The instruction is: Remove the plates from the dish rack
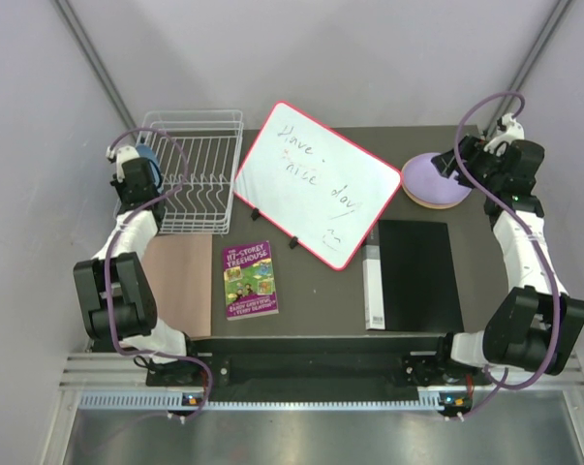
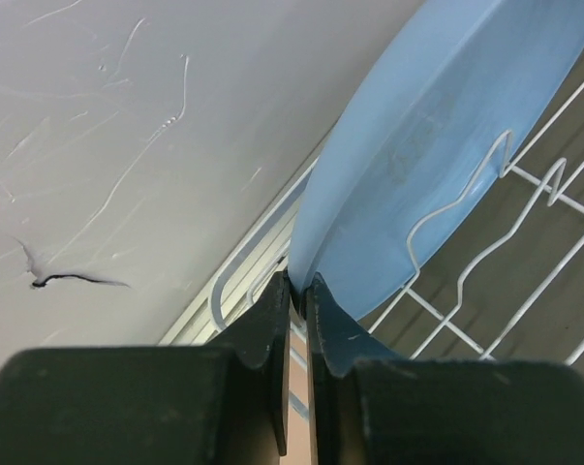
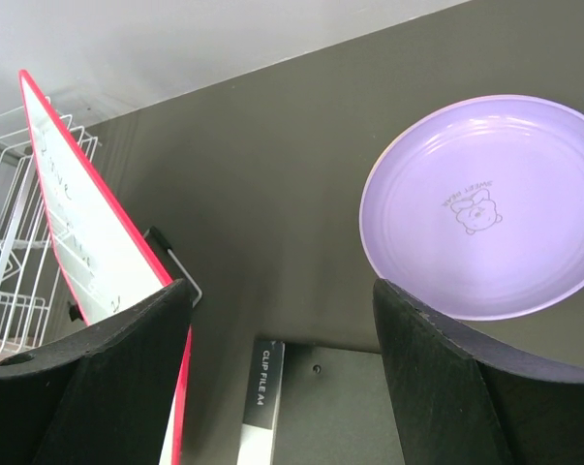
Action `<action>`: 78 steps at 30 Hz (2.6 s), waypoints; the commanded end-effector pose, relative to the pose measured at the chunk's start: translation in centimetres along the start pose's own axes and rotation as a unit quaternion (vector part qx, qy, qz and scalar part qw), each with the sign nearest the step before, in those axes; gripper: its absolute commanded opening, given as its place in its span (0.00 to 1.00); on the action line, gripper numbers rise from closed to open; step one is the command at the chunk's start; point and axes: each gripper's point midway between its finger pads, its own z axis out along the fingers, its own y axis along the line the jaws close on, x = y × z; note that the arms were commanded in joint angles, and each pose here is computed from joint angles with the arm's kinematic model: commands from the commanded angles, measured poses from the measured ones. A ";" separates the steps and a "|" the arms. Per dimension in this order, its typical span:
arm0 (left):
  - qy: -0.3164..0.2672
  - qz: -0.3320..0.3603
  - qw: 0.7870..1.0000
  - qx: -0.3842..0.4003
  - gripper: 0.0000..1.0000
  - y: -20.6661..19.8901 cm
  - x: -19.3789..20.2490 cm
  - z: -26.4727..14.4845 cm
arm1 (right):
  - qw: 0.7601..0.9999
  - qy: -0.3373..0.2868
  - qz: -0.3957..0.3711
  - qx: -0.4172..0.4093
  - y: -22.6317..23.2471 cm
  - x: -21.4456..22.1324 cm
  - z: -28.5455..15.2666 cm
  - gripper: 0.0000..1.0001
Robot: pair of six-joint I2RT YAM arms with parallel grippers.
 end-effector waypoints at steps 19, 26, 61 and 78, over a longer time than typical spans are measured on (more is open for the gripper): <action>-0.128 -0.004 0.978 -0.165 0.00 2.8 -5.5 -5.7 | 1.000 -0.019 -0.011 -0.019 1.0 -1.0 0.2 0.76; -0.161 -0.012 0.973 -0.164 0.00 2.4 -7.0 -8.2 | 0.999 -0.023 -0.016 -0.017 1.1 -1.4 0.0 0.76; 0.028 -0.198 0.831 0.518 0.00 -23.6 -6.3 -29.2 | 0.961 -0.002 -0.056 -0.270 21.9 0.8 -1.9 0.83; 0.019 -0.174 0.805 0.567 0.00 -26.1 -6.1 -34.2 | 0.969 0.073 -0.083 -0.222 21.9 6.5 2.8 0.62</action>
